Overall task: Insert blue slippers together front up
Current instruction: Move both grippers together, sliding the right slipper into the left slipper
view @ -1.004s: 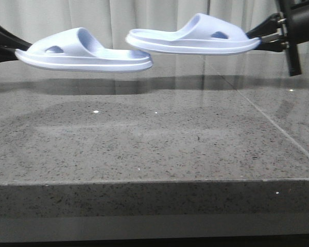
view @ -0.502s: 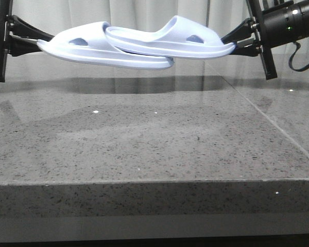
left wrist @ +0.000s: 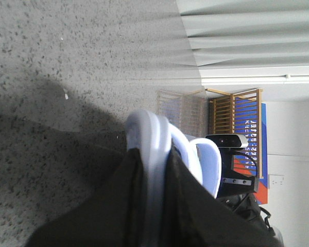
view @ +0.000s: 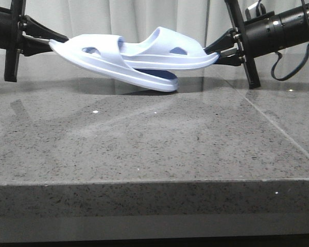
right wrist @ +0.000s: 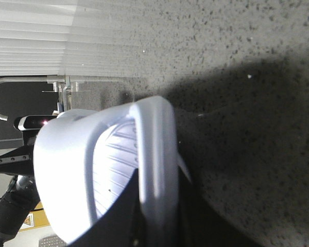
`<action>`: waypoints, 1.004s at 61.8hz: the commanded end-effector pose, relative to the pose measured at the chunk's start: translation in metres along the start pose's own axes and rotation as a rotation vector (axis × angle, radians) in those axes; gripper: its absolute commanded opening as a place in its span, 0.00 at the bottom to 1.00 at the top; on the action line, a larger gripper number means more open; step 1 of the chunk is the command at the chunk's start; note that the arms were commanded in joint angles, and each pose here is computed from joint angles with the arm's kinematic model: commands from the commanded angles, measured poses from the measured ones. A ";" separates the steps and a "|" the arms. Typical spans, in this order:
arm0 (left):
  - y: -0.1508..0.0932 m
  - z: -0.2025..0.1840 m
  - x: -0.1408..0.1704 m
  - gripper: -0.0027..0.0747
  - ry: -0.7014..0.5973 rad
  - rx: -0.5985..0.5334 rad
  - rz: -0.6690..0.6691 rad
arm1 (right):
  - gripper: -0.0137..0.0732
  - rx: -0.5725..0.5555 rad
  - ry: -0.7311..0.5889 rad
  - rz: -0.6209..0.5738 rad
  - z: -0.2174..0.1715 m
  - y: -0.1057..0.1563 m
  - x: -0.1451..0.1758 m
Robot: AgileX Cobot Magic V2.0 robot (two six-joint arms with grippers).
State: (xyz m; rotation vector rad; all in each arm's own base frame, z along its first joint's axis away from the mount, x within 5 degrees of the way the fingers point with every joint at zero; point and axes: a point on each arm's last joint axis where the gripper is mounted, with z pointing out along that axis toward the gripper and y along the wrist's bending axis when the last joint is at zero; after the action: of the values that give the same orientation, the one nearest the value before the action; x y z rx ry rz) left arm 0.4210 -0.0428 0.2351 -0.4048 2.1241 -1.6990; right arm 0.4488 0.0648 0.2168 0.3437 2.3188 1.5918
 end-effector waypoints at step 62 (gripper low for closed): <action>-0.050 0.026 0.032 0.01 0.136 0.154 0.081 | 0.27 -0.161 0.079 -0.050 0.020 0.053 0.023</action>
State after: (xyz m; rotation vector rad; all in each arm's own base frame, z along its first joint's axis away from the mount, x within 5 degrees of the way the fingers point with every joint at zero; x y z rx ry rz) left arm 0.4256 -0.0582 0.2327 -0.4265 2.1223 -1.6341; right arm 0.4509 0.0841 0.2168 0.3598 2.3018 1.5802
